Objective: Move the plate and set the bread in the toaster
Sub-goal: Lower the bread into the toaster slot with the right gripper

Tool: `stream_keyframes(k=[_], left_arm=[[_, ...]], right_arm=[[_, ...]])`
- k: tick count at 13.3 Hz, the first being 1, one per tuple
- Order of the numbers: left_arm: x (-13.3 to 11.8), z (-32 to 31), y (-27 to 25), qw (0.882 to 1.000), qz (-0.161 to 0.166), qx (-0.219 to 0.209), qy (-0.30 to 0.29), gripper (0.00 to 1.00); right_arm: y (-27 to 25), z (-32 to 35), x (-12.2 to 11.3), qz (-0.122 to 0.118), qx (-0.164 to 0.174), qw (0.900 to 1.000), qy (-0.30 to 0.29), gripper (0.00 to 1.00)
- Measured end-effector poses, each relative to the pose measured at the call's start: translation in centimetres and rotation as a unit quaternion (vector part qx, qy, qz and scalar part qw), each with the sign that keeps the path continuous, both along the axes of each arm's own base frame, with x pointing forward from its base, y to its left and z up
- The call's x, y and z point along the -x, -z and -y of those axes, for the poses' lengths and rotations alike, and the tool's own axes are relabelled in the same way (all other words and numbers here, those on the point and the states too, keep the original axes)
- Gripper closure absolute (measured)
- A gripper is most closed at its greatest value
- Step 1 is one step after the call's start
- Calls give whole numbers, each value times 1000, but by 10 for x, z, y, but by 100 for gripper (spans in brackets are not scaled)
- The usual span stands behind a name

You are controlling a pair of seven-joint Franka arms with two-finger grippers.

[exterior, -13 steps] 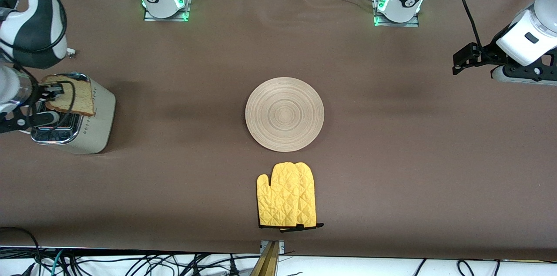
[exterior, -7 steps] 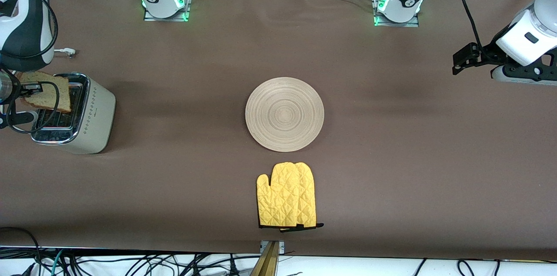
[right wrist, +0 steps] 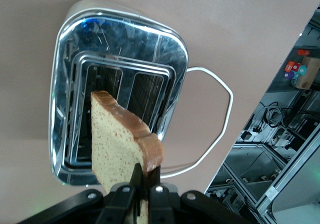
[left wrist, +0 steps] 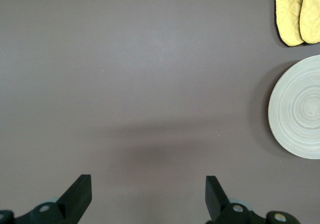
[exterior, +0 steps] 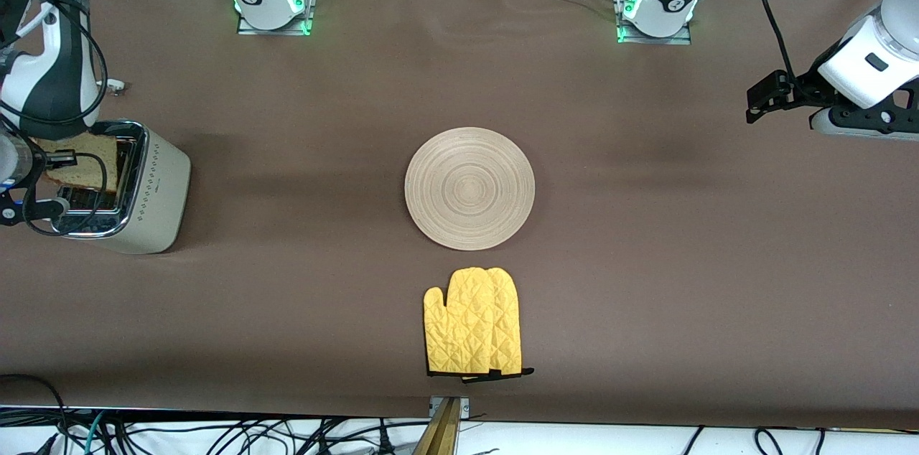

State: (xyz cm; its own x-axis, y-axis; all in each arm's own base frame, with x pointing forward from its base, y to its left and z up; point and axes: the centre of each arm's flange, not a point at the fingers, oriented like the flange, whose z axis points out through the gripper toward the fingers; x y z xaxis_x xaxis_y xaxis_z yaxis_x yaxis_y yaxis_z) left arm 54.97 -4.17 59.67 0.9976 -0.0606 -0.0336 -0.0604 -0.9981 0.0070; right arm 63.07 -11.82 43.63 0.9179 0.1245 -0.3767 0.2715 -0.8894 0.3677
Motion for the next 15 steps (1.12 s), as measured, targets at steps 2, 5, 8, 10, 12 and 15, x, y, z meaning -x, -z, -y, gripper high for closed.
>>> stream_keyframes(k=[2, 5, 8, 10, 12, 15], left_arm=[[0, 0, 0, 1000, 0, 0, 0, 0], [0, 0, 0, 1000, 0, 0, 0, 0], [0, 1, 0, 1000, 0, 0, 1, 0], [0, 2, 0, 1000, 0, 0, 2, 0], [-1, 3, 3, 1000, -3, 0, 3, 0], [0, 5, 4, 1000, -9, -1, 4, 0]], right_arm=[[8, 1, -3, 4, 5, 1000, 10, 93], [11, 0, -6, 11, 11, 1000, 23, 93], [8, -1, -20, 24, 18, 999, 22, 93], [8, -2, -27, 27, 21, 999, 22, 93], [10, -2, -29, 25, 22, 999, 24, 93], [19, -4, -30, 25, 27, 999, 36, 93]])
